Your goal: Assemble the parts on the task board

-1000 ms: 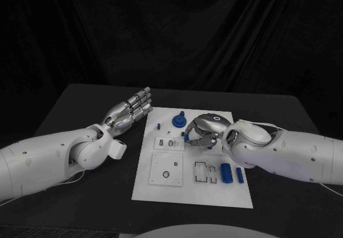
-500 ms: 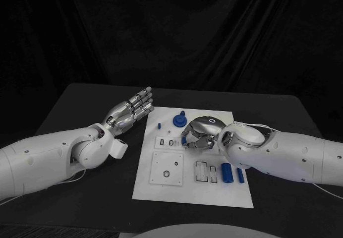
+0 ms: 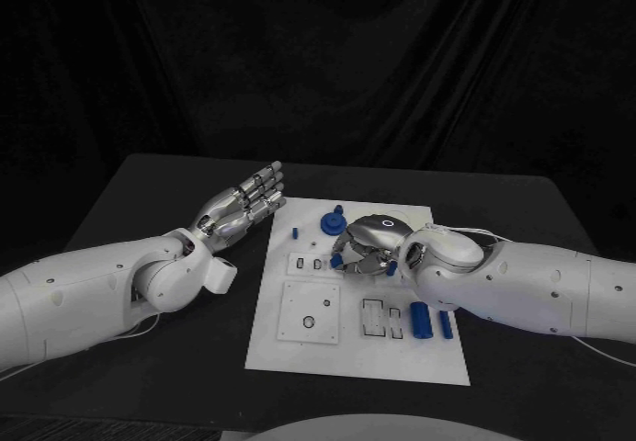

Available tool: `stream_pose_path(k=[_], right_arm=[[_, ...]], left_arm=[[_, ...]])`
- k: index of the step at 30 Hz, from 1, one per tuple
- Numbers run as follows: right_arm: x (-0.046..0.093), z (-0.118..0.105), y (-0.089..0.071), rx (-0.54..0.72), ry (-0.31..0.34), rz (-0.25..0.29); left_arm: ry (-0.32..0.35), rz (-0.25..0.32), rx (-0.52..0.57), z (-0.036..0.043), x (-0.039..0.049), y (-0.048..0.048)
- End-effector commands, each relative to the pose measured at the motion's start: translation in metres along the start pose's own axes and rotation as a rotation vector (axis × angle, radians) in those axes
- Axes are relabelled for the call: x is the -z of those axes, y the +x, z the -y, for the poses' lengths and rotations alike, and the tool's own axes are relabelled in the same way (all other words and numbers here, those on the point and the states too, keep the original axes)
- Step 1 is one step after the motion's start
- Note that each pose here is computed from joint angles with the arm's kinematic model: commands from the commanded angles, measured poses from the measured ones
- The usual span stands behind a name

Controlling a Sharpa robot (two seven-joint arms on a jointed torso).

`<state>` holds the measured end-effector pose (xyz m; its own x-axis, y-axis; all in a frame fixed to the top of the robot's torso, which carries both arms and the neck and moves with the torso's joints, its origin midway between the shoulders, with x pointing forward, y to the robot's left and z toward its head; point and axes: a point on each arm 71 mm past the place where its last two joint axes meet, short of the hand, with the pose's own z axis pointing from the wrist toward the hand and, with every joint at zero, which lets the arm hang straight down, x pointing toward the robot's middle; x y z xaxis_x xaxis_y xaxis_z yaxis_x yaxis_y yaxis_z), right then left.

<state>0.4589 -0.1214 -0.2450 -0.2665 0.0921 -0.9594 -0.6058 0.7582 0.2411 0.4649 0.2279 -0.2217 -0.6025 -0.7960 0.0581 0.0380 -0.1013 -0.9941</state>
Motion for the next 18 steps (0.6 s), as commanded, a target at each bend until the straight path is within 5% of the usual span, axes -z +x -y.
stream_pose_path(k=[1,18], right_arm=[[0.0006,0.0022,0.0064,0.016,0.030,-0.039],[0.0004,0.0006,0.0078,0.039,0.021,-0.042]], left_arm=[[0.011,-0.015,0.010,0.0006,-0.0008,0.0022],[0.009,-0.017,0.011,0.0000,-0.0013,0.0025]])
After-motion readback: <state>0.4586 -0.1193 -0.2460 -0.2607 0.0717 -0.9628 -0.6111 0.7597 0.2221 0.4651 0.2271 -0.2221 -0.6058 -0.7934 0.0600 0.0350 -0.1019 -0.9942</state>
